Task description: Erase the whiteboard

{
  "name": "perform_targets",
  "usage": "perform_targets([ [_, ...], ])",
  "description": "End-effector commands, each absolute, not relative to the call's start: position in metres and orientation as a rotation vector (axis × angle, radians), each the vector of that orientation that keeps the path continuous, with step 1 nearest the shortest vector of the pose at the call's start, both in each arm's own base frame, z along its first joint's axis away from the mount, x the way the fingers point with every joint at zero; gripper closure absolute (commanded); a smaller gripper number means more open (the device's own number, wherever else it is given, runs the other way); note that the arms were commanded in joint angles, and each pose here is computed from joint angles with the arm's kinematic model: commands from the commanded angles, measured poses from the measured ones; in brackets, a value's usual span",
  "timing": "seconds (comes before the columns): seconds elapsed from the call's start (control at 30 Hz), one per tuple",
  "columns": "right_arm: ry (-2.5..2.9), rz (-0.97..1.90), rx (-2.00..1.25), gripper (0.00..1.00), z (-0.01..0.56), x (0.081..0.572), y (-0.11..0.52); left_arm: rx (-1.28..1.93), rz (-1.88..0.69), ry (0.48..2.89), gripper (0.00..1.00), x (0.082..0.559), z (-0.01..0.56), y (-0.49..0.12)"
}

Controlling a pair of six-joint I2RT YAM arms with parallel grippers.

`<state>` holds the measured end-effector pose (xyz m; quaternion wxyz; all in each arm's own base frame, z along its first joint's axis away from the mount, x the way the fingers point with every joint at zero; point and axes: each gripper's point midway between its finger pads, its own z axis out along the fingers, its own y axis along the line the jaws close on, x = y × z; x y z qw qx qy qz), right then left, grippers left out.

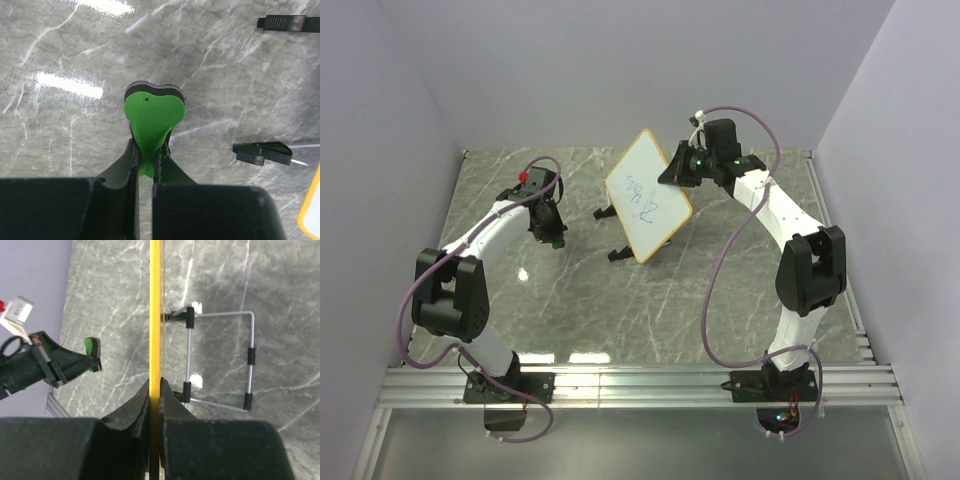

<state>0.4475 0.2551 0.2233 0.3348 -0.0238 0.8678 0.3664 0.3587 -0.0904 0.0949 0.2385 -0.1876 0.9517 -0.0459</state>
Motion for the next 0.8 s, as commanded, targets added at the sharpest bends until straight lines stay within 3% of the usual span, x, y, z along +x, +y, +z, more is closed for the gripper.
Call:
perform_targets([
  [0.0, 2.175, 1.019, -0.077, 1.0, 0.25, 0.448, 0.264, -0.494, -0.129, 2.551, 1.0, 0.365, 0.118, -0.09],
  [0.77, 2.306, 1.048, -0.018, 1.0, 0.188, 0.438, 0.284, -0.479, -0.11, 2.567, 1.0, 0.366, 0.118, -0.095],
])
